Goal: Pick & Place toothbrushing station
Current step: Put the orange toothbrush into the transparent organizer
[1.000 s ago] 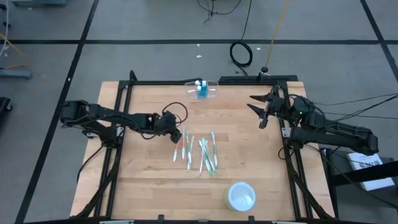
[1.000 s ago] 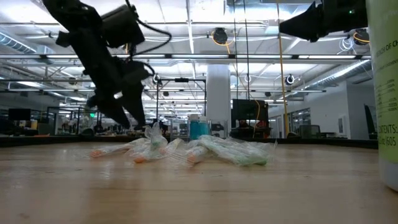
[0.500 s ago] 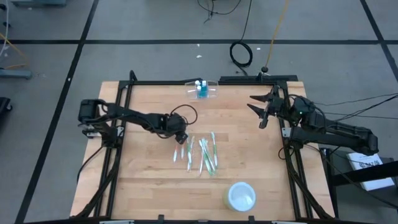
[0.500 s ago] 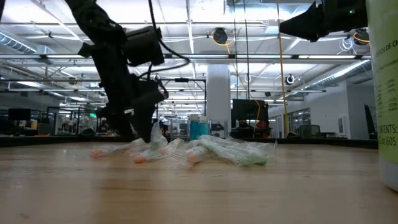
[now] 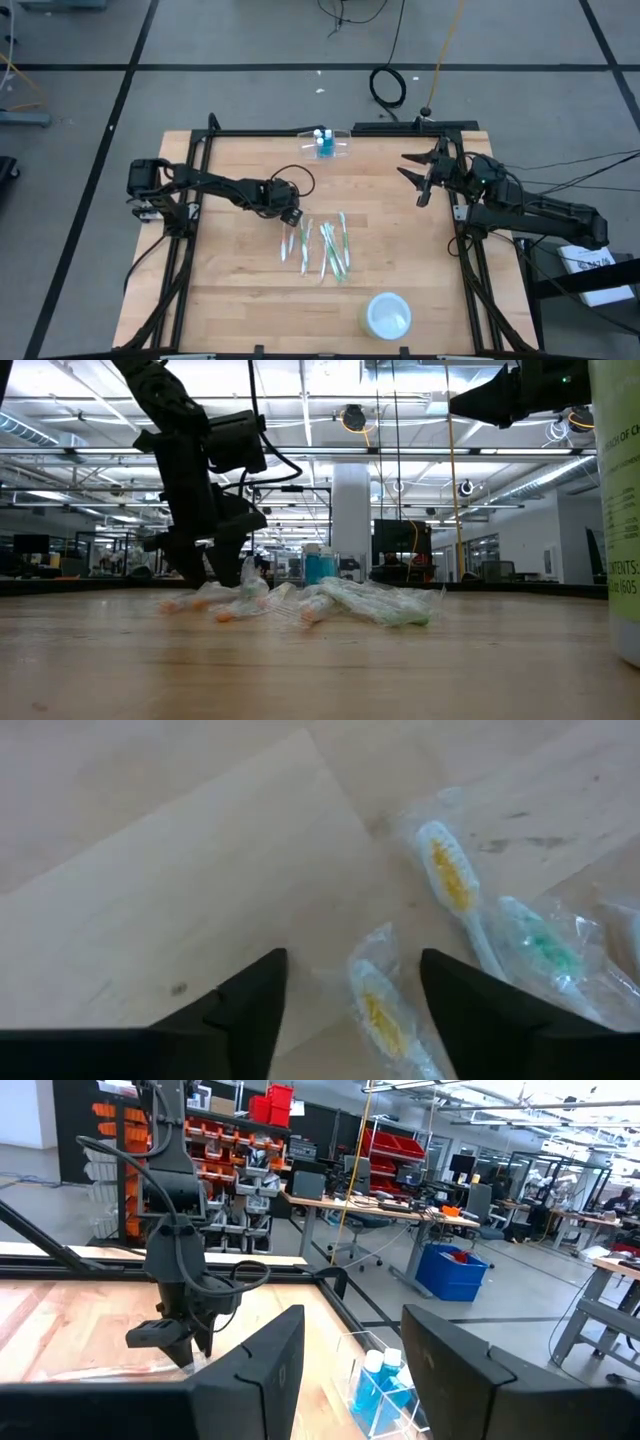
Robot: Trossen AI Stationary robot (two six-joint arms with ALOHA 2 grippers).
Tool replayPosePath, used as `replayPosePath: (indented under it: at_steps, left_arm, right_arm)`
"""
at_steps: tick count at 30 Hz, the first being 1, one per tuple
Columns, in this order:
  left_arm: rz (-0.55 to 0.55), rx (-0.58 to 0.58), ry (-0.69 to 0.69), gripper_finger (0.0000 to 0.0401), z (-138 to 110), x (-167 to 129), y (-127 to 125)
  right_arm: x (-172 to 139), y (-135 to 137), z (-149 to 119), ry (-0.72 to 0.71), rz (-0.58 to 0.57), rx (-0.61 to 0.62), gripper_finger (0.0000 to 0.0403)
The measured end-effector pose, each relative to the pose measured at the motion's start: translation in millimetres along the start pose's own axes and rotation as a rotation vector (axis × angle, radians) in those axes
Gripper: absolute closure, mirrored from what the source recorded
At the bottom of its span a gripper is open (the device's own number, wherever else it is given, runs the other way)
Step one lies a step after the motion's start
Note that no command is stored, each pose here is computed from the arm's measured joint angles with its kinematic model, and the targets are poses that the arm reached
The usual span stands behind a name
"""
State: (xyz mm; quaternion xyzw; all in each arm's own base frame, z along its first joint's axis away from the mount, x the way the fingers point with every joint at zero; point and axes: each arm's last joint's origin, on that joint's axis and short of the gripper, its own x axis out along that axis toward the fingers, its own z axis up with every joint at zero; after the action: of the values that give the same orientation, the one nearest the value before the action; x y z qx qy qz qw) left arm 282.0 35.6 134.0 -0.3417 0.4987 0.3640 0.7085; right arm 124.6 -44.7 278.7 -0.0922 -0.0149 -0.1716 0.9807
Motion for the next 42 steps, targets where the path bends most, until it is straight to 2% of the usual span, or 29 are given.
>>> replayPosePath:
  at_steps: [6, 17, 23, 29, 32, 39, 42]
  left_arm:
    - [0.026, -0.075, 0.018, 0.0239, -6.8, -1.2, -0.9]
    - [0.032, -0.058, 0.011, 0.0322, -6.4, -1.9, -0.1]
    - [-0.057, -0.007, -0.029, 0.0388, 0.7, -24.8, 0.8]
    - [-0.154, 0.033, -0.210, 0.0396, 8.1, -66.7, 3.0]
    - [-0.165, 0.074, -0.343, 0.0398, 9.5, -88.4, 5.6]
    - [-0.051, 0.317, -0.916, 0.0397, 29.1, -149.2, 6.7]
    - [-0.030, 0.370, -1.138, 0.0399, 44.2, -173.0, 5.3]
  right_arm:
    - [0.0, 0.1, -0.4, 0.005, 0.001, 0.000, 0.0243]
    - [0.0, 0.1, -0.7, 0.008, 0.001, 0.000, 0.0243]
    - [0.0, 0.1, -0.5, 0.006, 0.001, 0.006, 0.0243]
    - [0.0, 0.1, -0.7, 0.007, 0.001, 0.007, 0.0243]
    - [0.0, 0.0, -0.5, 0.006, 0.000, 0.007, 0.0243]
    - [0.1, 0.0, -0.6, 0.008, -0.001, 0.007, 0.0243]
    - [0.1, 0.0, -0.6, 0.008, -0.001, 0.007, 0.0243]
